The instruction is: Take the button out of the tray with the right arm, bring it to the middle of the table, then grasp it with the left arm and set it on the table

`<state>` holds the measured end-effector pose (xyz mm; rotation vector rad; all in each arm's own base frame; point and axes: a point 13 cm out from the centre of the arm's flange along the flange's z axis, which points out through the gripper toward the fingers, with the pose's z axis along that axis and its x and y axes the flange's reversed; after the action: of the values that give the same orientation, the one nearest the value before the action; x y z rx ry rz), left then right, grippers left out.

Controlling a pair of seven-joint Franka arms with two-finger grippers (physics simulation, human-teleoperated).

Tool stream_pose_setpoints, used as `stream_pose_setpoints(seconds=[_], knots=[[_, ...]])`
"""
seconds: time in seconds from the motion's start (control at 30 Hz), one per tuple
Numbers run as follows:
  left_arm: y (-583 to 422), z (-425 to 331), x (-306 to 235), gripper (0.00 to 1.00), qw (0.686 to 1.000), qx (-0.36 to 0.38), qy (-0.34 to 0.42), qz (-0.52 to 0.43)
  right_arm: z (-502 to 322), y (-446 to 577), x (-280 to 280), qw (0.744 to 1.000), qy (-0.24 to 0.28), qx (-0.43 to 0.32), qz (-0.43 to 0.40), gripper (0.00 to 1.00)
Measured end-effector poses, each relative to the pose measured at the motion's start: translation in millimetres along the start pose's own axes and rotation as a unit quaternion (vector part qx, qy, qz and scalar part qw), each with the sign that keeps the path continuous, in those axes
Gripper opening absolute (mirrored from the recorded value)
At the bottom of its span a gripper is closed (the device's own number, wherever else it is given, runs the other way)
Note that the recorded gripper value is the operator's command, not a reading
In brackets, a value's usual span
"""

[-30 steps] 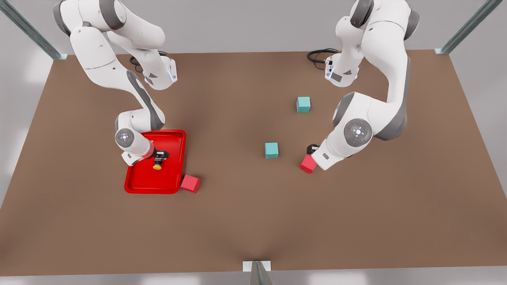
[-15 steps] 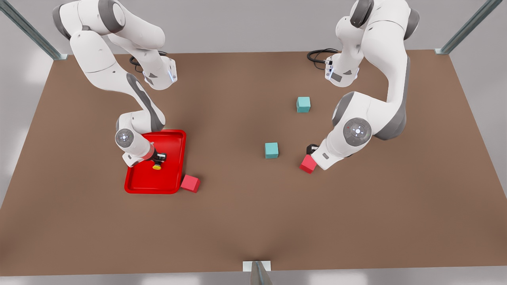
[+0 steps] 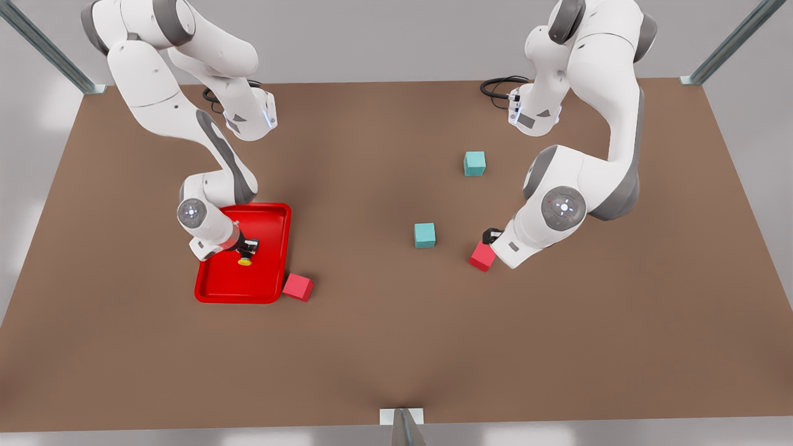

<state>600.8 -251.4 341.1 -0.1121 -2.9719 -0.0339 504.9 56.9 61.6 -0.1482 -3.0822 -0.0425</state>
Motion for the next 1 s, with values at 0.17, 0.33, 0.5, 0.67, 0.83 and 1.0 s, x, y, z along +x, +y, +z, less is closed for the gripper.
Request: stream_pose_setpoints(seconds=[0.17, 0.33, 0.5, 0.67, 0.83, 1.0], knots=[[0.0, 0.2, -0.4, 1.0, 1.0, 0.0, 0.0, -0.001, -30.4, 50.5, -9.0, 0.999, -0.009, -0.012, -0.028, 0.38], [0.5, -0.5, -0.5, 1.0, 1.0, 0.0, -0.001, -0.001, -66.7, 203.9, -12.2, 0.995, -0.009, -0.049, -0.09, 0.38], [1.5, 0.9, -1.4, 1.0, 1.0, 0.0, 0.0, -0.003, -77.6, 364.7, -19.5, 0.991, -0.018, -0.058, -0.118, 0.38], [1.5, -1.3, -7.1, 1.0, 1.0, 0.002, -0.005, -0.004, -55.0, 443.9, -32.0, 0.993, -0.022, -0.056, -0.104, 0.38], [3.4, 0.6, -10.1, 1.0, 1.0, 0.0, -0.006, -0.007, -12.0, 463.1, -22.8, 0.996, -0.013, -0.032, -0.081, 0.39], [2.5, -2.4, -11.2, 1.0, 1.0, 0.001, -0.009, -0.008, 7.5, 483.8, -5.1, 0.997, -0.003, -0.031, -0.066, 0.41]])
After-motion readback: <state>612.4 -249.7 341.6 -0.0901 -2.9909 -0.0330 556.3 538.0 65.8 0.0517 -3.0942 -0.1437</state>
